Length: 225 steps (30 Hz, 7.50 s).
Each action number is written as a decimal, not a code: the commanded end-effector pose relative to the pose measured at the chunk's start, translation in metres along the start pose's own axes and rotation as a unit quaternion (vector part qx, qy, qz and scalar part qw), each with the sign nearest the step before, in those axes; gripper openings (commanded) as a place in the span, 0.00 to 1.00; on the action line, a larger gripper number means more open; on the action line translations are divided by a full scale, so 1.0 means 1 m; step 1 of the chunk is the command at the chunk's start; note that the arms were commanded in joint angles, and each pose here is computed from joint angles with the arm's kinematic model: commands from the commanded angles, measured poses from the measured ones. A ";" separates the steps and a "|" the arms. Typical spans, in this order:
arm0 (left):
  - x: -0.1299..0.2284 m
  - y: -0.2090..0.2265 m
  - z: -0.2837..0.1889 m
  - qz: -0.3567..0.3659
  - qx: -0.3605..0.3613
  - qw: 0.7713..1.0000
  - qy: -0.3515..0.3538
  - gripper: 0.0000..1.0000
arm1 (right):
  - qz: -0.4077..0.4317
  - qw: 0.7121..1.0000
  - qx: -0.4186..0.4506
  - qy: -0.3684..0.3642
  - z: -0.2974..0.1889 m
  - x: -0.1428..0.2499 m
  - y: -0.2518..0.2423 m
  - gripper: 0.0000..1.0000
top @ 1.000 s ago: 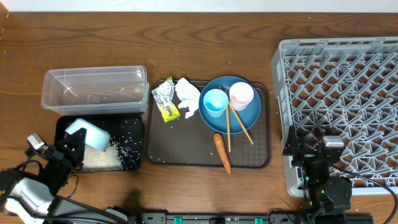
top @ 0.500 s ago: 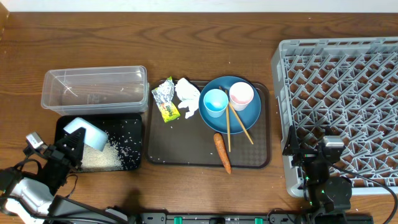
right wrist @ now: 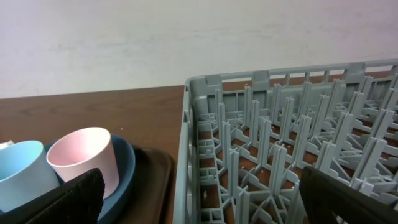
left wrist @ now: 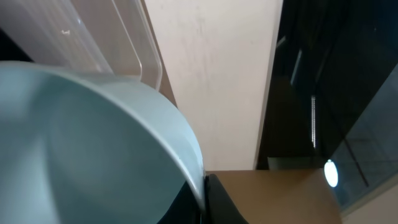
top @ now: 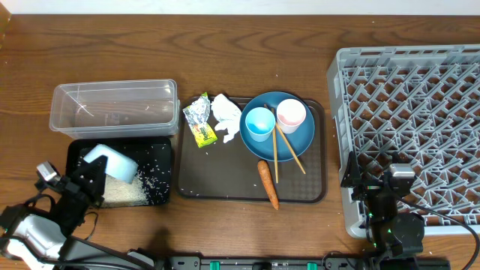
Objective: Sort waste into correct bins and load items into the dishwasher rack
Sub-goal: 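Tip the bowl with the left gripper to pour rice onto the black tray, then carry the emptied bowl back and set it on the dark tray, then grasp the carrot with the left gripper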
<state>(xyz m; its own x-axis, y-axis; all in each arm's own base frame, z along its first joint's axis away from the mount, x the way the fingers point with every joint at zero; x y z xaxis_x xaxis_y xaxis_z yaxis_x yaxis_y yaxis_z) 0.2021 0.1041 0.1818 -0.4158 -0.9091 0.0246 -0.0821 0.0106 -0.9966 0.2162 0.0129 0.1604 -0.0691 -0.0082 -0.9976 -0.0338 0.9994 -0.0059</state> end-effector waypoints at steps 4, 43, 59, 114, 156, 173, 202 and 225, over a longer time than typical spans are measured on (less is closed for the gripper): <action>0.000 -0.007 0.000 0.036 0.013 0.999 -0.001 0.06 | -0.002 1.000 -0.001 0.002 0.000 0.001 0.000 0.99; 0.125 -0.061 0.068 0.333 -0.155 0.912 0.181 0.06 | -0.002 1.000 -0.001 0.002 0.000 0.001 0.000 0.99; 0.176 -0.018 0.079 0.424 -0.241 0.832 0.264 0.06 | -0.002 1.000 -0.001 0.002 0.000 0.001 0.000 0.99; 0.200 0.075 0.125 0.428 -0.398 0.736 0.341 0.44 | -0.002 1.000 -0.001 0.002 0.000 0.001 0.000 0.99; 0.296 0.092 0.142 0.352 -0.420 0.797 0.255 0.57 | -0.002 1.000 -0.001 0.002 0.000 0.001 0.000 0.99; 0.311 0.132 0.166 0.314 -0.437 0.804 0.254 0.57 | -0.002 1.000 -0.001 0.002 0.000 0.001 0.000 0.99; 0.291 0.151 0.152 0.326 -0.495 0.775 0.219 0.39 | -0.002 1.000 -0.001 0.002 0.000 0.001 0.000 0.99; 0.296 0.136 0.158 0.321 -0.475 0.790 0.219 0.26 | -0.002 1.000 -0.001 0.002 0.000 0.001 0.000 0.99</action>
<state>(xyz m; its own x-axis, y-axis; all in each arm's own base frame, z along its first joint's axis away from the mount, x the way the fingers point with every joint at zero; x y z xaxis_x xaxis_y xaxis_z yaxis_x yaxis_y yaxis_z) 0.2080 -0.2306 0.0334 -0.9104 -0.3588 -0.2059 -0.2886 0.9075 -0.3053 0.2162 0.0129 0.1604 -0.0691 -0.0082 -0.9976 -0.0338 0.9994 -0.0059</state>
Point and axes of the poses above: each gripper's point midway between its finger pads, its own z axis out along the fingers, its own y axis along the line the jaws close on, x = y × z, the point moved 3 cm from there along -z, back along the fingers, and after that the axes turned 7 degrees about -z, right-handed, at the moved point
